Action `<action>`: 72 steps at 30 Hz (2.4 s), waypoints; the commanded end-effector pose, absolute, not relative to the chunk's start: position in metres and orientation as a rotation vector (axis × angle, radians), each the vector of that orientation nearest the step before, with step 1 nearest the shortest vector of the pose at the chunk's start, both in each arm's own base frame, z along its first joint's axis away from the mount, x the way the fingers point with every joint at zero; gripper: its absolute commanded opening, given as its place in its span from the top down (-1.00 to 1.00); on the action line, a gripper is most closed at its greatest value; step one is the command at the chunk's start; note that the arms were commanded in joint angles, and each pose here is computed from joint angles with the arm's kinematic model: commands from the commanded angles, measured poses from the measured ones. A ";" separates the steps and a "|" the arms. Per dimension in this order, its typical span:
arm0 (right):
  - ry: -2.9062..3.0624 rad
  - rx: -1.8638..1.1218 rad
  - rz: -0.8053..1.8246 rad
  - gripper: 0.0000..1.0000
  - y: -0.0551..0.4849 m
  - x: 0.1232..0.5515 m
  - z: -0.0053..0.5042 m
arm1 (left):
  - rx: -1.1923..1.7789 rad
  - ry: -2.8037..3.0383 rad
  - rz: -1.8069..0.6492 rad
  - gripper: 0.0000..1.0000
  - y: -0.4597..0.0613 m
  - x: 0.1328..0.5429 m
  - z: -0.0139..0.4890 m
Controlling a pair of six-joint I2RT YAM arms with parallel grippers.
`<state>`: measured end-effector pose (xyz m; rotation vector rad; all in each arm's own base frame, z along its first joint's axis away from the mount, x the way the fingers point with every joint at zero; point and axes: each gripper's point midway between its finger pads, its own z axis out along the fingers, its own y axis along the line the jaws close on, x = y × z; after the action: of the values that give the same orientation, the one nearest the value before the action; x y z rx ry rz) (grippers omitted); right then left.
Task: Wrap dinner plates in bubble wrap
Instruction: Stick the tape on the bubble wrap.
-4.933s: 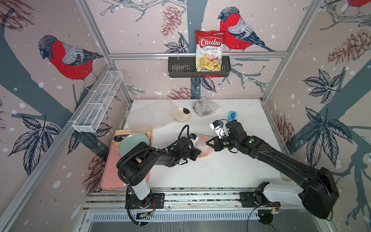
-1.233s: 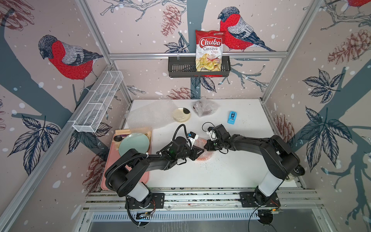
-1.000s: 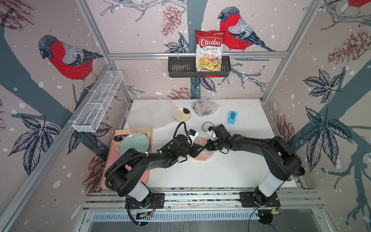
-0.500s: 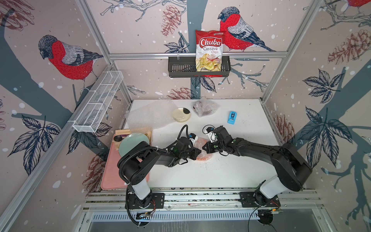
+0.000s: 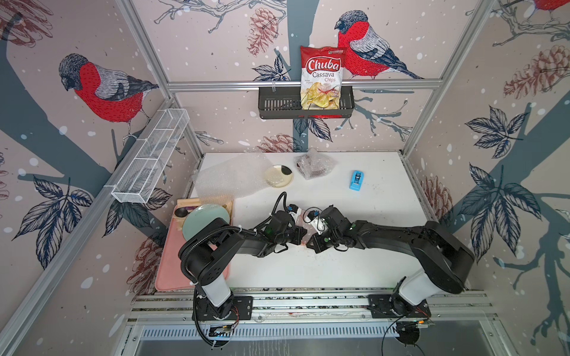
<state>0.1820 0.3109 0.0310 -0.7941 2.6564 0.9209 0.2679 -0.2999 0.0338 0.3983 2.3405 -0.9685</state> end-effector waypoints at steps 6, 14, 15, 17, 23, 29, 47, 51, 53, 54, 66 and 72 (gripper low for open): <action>2.557 -0.886 0.907 1.00 0.320 0.172 0.048 | 0.321 2.455 -0.863 1.00 -0.281 0.263 0.007; 2.661 -0.707 0.619 1.00 0.299 0.200 0.005 | 0.309 2.461 -0.859 1.00 -0.278 0.261 0.005; 2.659 -0.729 0.621 1.00 0.297 0.195 0.007 | 0.305 2.461 -0.860 1.00 -0.278 0.261 0.005; 2.658 -0.749 0.618 1.00 0.288 0.188 0.008 | 0.308 2.465 -0.855 1.00 -0.277 0.260 0.003; 2.660 -0.574 0.637 1.00 0.270 0.209 0.010 | 0.317 2.466 -0.873 1.00 -0.280 0.260 0.002; 2.652 -0.404 0.595 1.00 0.264 0.243 0.010 | 0.310 2.475 -0.872 1.00 -0.279 0.259 -0.001; 2.529 -0.756 0.862 1.00 0.321 0.236 0.051 | 0.293 2.470 -0.890 1.00 -0.283 0.262 0.000; 2.636 -0.707 0.761 1.00 0.300 0.229 0.012 | 0.291 2.475 -0.887 1.00 -0.281 0.261 -0.002; 2.629 -0.714 0.763 1.00 0.302 0.229 0.020 | 0.292 2.476 -0.890 1.00 -0.282 0.261 -0.002; 2.610 -0.719 0.768 1.00 0.304 0.230 0.028 | 0.294 2.476 -0.891 1.00 -0.282 0.260 -0.003; 2.491 -0.614 0.851 1.00 0.323 0.264 0.078 | 0.291 2.481 -0.891 1.00 -0.279 0.257 -0.006; 2.599 -0.435 0.682 1.00 0.308 0.298 0.040 | 0.306 2.483 -0.897 1.00 -0.281 0.257 -0.007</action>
<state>0.3008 0.3271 0.0763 -0.5341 2.4700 0.8059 0.2765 -0.2985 0.0279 0.3182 2.3069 -0.9805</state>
